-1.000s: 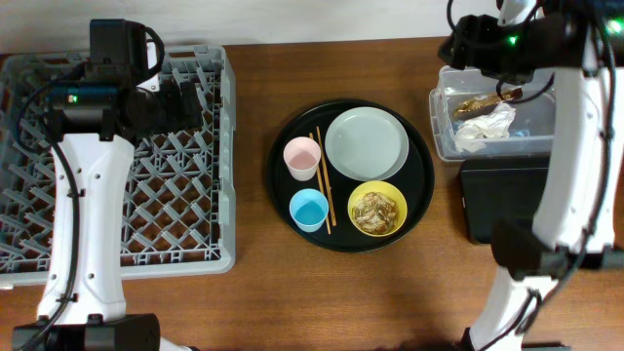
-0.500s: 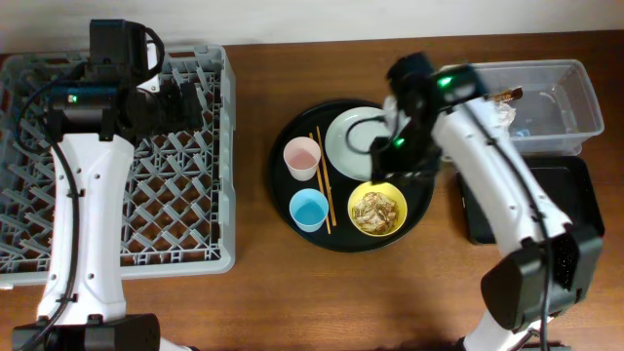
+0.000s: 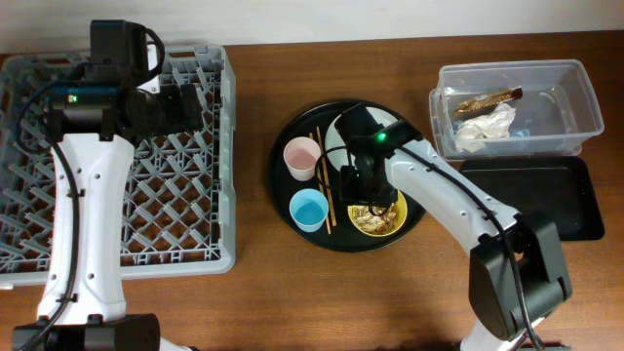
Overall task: Sort waste into correct bins and load items into the dishwasher rack
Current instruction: 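Move the right gripper to the yellow bowl and grasp its rim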
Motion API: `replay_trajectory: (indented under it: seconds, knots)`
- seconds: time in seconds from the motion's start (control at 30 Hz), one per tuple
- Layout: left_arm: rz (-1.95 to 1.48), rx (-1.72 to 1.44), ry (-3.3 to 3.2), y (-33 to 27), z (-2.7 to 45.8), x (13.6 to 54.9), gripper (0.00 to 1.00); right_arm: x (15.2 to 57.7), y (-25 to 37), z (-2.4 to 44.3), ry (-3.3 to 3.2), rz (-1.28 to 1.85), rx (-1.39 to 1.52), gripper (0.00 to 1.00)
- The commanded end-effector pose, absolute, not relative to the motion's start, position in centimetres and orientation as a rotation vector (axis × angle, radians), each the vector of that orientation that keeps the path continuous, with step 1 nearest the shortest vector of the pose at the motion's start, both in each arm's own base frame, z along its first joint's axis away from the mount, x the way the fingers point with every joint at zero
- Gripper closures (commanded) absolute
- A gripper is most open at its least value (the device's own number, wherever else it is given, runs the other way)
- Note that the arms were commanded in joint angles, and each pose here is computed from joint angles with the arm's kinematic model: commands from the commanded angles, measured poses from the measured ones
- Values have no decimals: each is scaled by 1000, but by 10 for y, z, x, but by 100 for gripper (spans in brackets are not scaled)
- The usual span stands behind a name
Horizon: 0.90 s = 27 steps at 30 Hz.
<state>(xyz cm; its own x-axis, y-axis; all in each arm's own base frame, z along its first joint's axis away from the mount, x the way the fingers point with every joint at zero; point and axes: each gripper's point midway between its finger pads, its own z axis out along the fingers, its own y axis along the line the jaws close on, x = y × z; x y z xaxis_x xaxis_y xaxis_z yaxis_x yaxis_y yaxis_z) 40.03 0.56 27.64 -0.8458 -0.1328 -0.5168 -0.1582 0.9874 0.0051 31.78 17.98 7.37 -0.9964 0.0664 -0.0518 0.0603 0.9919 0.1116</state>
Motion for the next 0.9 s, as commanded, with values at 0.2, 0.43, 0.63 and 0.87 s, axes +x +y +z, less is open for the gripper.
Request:
replay_trajectory:
  seconds: [0.2, 0.43, 0.63, 0.87]
  knots:
    - [51, -220, 2586, 5, 278, 403, 1, 335, 175, 73, 2986, 90, 199, 60]
    - [50, -220, 2586, 5, 278, 403, 1, 336, 185, 54, 3003, 111, 364, 60]
    - [51, -220, 2586, 5, 278, 403, 1, 338, 190, 49, 3003, 133, 388, 61]
    - [50, -220, 2586, 5, 278, 403, 1, 328, 183, 38, 3030, 87, 392, 69]
